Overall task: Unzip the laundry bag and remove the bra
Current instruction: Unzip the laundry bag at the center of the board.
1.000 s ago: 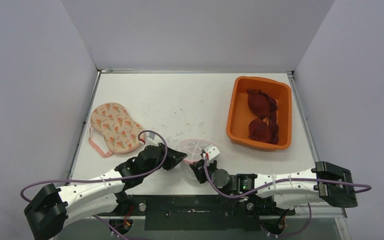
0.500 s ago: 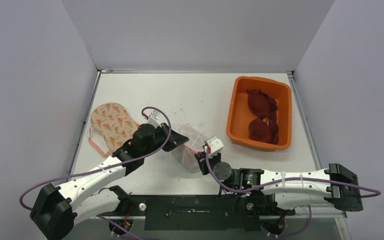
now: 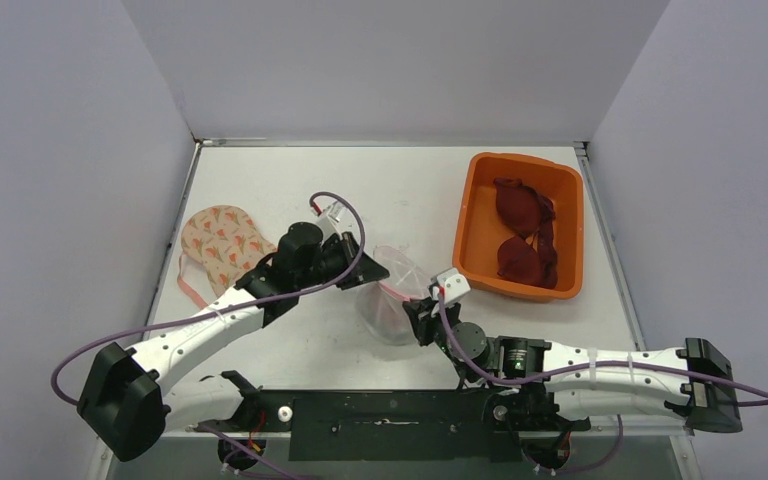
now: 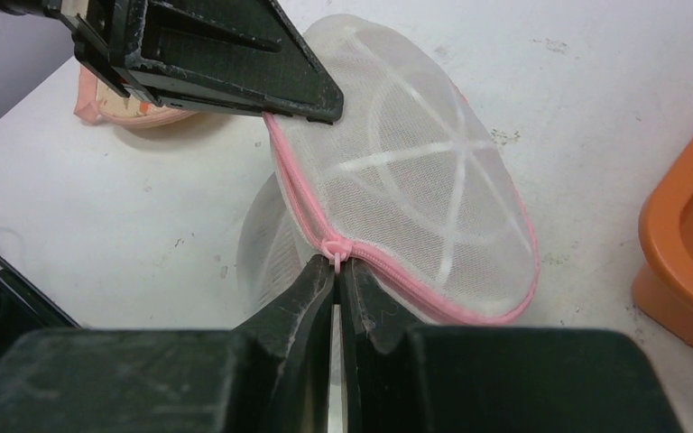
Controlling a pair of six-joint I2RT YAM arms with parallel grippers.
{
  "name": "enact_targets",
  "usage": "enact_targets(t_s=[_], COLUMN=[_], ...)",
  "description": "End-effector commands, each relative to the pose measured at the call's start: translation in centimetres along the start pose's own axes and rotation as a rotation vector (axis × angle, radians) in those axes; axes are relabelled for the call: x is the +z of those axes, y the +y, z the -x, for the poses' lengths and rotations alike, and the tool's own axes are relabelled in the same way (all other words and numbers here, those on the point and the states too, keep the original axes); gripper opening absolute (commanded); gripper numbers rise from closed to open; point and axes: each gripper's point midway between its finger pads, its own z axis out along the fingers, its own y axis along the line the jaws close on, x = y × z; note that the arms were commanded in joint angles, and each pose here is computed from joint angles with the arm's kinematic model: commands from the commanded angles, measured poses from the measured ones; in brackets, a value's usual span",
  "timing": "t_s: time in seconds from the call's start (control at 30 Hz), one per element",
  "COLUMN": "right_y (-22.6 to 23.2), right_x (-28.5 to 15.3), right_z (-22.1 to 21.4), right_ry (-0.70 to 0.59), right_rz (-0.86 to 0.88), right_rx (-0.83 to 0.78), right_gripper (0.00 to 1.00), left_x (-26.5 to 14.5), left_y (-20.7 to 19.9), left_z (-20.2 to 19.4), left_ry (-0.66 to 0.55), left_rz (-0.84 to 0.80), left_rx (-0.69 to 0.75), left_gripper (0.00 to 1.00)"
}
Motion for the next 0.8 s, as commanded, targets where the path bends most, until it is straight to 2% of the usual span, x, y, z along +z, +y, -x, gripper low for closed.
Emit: enact_targets(t_s=[0.0, 0.3, 0.6, 0.77], right_y=[-1.1, -2.3, 0.3, 1.6], right_x=[-0.4, 0.0, -0.4, -0.7], right_z=[0.8, -0.3, 1.1, 2.2], right_ry=[-0.023, 0.014, -0.044, -0.085], right_rz=[-0.042, -0.092, 0.064, 0.126], right_rx=[-0.002, 0.011, 0.050, 0.052], right_gripper=[0.05, 0.05, 0.05, 0.05], left_x=[-0.6, -1.4, -1.8, -1.3], left_y=[-2.6, -3.9, -4.6, -7.5], left_z=[3.5, 4.0, 3.7, 5.6], left_ry=[-0.046, -0.034, -0.016, 0.000], left_rz=[-0.044, -0.072, -0.106, -0.156], left_rx=[0.124, 0.154, 0.221, 0.293], left_gripper=[0.00, 0.00, 0.00, 0.00])
